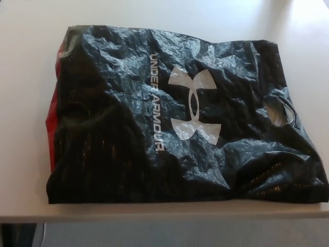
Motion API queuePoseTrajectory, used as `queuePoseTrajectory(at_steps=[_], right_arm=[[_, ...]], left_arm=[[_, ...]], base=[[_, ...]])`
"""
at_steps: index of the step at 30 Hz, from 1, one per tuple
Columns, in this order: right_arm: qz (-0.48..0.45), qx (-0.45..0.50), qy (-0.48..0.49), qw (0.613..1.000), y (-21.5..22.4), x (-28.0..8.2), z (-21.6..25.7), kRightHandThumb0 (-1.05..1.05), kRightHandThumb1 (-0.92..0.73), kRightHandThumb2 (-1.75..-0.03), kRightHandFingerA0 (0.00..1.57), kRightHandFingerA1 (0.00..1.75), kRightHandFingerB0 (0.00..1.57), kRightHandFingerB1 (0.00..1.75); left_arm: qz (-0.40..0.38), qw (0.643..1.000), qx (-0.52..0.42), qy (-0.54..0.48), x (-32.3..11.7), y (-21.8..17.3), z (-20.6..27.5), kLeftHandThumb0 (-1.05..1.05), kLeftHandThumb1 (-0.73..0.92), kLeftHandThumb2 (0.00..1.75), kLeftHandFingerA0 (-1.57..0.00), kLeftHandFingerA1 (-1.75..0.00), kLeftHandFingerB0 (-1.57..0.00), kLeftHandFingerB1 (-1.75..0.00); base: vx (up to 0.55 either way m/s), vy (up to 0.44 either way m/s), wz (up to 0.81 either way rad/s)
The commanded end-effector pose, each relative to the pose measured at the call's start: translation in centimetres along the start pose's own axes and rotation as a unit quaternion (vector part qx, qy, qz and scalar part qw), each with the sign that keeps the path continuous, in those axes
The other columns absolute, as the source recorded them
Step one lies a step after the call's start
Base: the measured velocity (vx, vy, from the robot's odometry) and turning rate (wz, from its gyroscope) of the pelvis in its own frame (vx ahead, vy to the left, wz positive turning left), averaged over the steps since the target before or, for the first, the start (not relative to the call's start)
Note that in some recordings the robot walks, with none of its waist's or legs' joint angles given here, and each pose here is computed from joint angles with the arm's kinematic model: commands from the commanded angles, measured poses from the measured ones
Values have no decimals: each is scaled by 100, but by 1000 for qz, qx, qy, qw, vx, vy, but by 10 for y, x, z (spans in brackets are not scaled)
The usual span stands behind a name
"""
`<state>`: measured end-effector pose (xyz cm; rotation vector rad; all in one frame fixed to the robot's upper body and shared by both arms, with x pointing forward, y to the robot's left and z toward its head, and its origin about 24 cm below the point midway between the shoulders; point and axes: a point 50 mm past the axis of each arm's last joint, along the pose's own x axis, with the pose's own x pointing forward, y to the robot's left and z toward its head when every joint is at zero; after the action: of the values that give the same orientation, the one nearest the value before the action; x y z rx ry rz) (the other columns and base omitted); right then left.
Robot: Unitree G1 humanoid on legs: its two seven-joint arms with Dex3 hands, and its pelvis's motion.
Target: A plastic bag is kept in the middle of the desk and the robot uses both its hands to grab the bag from the left and right and brings its hands close together to compress the bag
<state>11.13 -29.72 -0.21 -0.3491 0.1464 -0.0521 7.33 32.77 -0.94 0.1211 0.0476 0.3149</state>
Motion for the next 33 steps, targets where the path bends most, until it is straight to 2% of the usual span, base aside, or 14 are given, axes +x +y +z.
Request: queuePoseTrajectory(at_steps=[1, 3, 4, 7, 8, 13, 14, 15, 21, 24, 25, 29, 30, 33], right_arm=[[-55, 14, -115, 992, -29, 13, 37, -80, -77, -112, 0, 29, 7, 24], [-87, 7, -139, 986, -41, 18, 49, -82, -78, -112, 4, 27, 5, 23], [-97, -1, -150, 984, -48, 20, 56, -86, -82, -114, 5, 26, 5, 21], [-127, -13, -182, 975, -68, 27, 77, -83, -78, -112, 4, 28, 5, 23], [-136, -13, -192, 972, -73, 29, 84, -82, -77, -111, 5, 31, 6, 26], [-179, -19, -269, 946, -95, 44, 135, -78, -71, -108, 6, 36, 5, 28], [-187, -25, -280, 941, -99, 48, 142, -73, -91, -69, 9, 22, 9, 22], [-202, -32, -298, 932, -106, 55, 152, -37, -48, -108, 0, 50, 0, 49], [-250, -57, -348, 902, -129, 81, 195, -38, -44, -106, 0, 51, 0, 49], [-258, -78, -357, 894, -135, 98, 219, -38, -46, -107, 1, 52, 0, 50], [-257, -77, -354, 896, -135, 104, 224, -91, -70, -108, 3, 50, 7, 44], [-245, -87, -355, 898, -132, 124, 233, -83, -68, -105, 2, 43, 9, 38], [-239, -91, -350, 901, -132, 130, 234, -75, -87, -66, 5, 39, 8, 33], [-237, -92, -314, 915, -129, 147, 234, -76, -87, -67, 5, 36, 10, 28]], left_arm=[[40, 987, 13, -157, 11, 18, 50, -70, 90, 68, -24, -33, -18, -27], [58, 979, 20, -194, 17, 25, 71, -72, 92, 69, -23, -33, -16, -27], [68, 972, 29, -223, 20, 29, 83, -34, 57, 114, -1, -48, 0, -47], [94, 952, 44, -287, 29, 40, 118, -34, 54, 112, -2, -48, 0, -47], [97, 946, 45, -305, 32, 42, 128, -74, 92, 70, -23, -35, -18, -27], [102, 905, 75, -405, 48, 51, 193, -72, 92, 74, -24, -38, -17, -29], [102, 893, 85, -430, 55, 52, 214, -73, 92, 75, -24, -39, -17, -29], [105, 884, 92, -447, 61, 53, 228, -73, 92, 77, -24, -40, -16, -30], [139, 867, 81, -472, 94, 60, 269, -64, 92, 80, -28, -44, -21, -33], [155, 869, 70, -466, 119, 66, 283, -65, 92, 76, -28, -47, -24, -36], [165, 871, 69, -457, 127, 67, 285, -66, 92, 75, -30, -49, -24, -35], [186, 889, 60, -413, 153, 63, 289, -73, 92, 71, -33, -46, -25, -31], [178, 893, 55, -409, 160, 60, 289, -73, 92, 71, -32, -48, -25, -33], [163, 904, 35, -393, 177, 49, 286, -72, 92, 70, -29, -52, -25, -33]], base=[[0, 0, 0], [0, 0, 0], [0, 0, 0], [0, 0, 0], [0, 0, 0], [0, 0, 0], [0, 0, 0], [0, 0, 0], [0, 0, 0], [0, 0, 0], [0, 0, 0], [0, 0, 0], [0, 0, 0], [0, 0, 0]])
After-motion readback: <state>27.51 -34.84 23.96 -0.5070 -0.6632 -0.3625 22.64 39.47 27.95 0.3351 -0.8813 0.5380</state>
